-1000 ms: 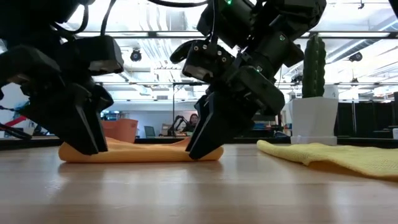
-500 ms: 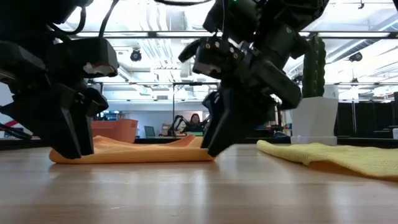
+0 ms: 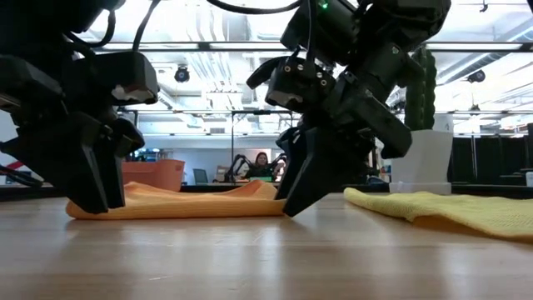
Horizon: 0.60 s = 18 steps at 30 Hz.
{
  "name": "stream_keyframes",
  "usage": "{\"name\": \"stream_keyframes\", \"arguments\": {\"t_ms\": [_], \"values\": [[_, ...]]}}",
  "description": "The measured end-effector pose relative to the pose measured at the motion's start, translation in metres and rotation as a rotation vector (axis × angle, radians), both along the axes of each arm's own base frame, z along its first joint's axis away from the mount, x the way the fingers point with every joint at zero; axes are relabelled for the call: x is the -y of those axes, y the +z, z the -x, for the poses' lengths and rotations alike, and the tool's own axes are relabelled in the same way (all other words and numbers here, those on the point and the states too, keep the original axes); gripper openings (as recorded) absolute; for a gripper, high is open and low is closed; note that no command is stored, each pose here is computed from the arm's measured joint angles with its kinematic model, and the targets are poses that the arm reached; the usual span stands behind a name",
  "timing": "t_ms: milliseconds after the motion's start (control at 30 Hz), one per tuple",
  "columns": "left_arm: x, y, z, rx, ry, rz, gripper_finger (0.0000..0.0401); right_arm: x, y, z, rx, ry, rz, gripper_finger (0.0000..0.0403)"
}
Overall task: Roll microfiber towels into tight, uniform cylinder then place into a basket
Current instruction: Roll the orange towel
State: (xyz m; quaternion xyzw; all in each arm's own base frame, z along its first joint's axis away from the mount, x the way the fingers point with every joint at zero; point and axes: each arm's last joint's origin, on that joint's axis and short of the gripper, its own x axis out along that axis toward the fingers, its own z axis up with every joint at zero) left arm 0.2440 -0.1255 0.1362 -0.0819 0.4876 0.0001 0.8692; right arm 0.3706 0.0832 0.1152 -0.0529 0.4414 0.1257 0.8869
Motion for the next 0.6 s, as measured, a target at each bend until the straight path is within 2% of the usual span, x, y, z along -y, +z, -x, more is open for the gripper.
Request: {"name": "stream_keyframes", "arguments": {"t_ms": [167,367,600], "values": [[0.001,0.000,-0.001,0.009,0.002,0.016,0.0125,0.000,0.001,-0.004,0.049,-0.050,0.006,0.0150],[0.002,0.000,-0.002,0.009,0.037,0.065,0.0125,0.000,-0.007,-0.005,0.038,-0.062,0.009,0.0115],[0.002,-0.002,0.005,-0.083,0.012,0.115,0.0125,-0.001,-0.007,-0.004,-0.016,-0.071,-0.140,0.0034]]}}
